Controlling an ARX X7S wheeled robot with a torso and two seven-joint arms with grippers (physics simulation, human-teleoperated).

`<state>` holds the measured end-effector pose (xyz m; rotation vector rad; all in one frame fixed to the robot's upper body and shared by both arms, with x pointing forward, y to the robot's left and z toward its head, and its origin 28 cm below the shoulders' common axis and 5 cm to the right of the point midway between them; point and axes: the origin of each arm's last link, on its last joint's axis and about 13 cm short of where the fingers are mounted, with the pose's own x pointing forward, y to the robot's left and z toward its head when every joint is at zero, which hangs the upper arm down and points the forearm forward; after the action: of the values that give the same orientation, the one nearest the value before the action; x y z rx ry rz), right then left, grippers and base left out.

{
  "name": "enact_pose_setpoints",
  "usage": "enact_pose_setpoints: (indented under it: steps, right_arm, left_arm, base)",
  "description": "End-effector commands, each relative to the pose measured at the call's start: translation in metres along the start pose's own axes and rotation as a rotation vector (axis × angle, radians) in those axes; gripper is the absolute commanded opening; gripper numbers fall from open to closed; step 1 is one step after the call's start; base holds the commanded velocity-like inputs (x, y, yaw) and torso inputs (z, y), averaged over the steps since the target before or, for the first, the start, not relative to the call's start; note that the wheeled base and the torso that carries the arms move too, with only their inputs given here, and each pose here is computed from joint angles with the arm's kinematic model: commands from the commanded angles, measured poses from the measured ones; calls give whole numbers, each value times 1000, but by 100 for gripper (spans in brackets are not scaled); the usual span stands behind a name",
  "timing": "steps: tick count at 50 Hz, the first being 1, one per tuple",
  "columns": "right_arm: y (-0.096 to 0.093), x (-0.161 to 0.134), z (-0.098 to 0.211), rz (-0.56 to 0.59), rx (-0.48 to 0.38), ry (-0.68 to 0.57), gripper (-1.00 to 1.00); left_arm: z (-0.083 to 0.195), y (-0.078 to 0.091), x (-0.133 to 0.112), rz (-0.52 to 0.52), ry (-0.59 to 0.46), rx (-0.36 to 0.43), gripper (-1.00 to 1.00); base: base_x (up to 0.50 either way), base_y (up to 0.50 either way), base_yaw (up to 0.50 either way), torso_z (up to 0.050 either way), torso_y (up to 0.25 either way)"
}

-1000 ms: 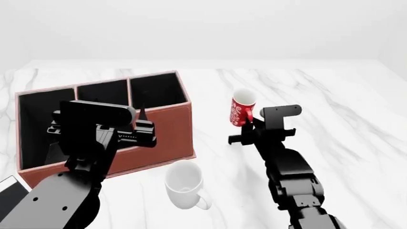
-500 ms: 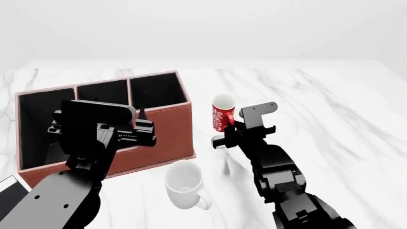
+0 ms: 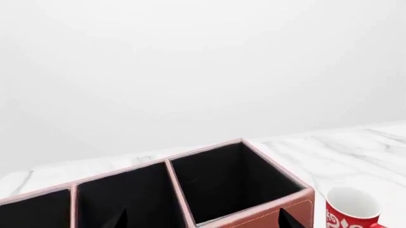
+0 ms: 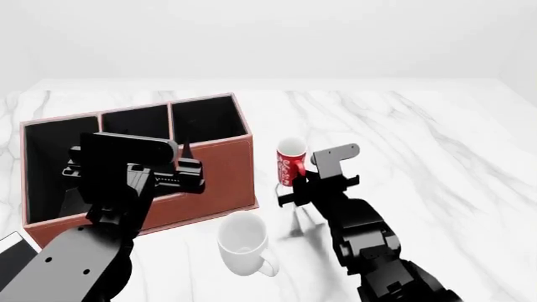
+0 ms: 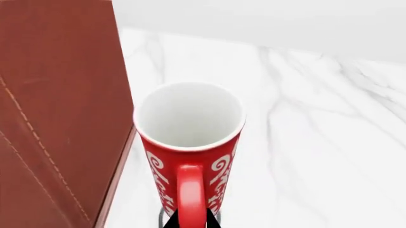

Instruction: Pick up the red mug and place it to the right of the caddy.

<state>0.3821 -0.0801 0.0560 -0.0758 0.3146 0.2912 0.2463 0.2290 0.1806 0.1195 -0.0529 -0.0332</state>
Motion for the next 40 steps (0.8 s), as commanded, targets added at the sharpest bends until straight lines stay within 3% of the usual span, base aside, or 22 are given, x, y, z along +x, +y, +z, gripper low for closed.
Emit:
enact_pose_setpoints:
  steps: [1, 17, 37, 38, 40]
  right_arm:
    - [1, -1, -3, 7, 17, 22, -100]
    - [1, -3, -6, -26, -10, 125, -100]
    - [1, -3, -6, -39, -11, 138, -100]
    - [1, -3, -6, -40, -13, 138, 100]
    - [1, -3, -6, -44, -11, 138, 100]
  left_arm:
    - [-2, 0, 0, 2, 4, 0, 100]
    - [-2, 1, 0, 4, 5, -1, 100]
    - [-1, 1, 0, 5, 2, 0, 100]
    - [-1, 1, 0, 5, 2, 0, 100]
    - [-1, 1, 0, 5, 2, -1, 100]
  base:
    - [0, 0, 0, 0, 0]
    - [0, 0, 0, 0, 1]
    - [0, 0, 0, 0, 1]
    - [0, 0, 0, 0, 0]
    - [0, 0, 0, 0, 0]
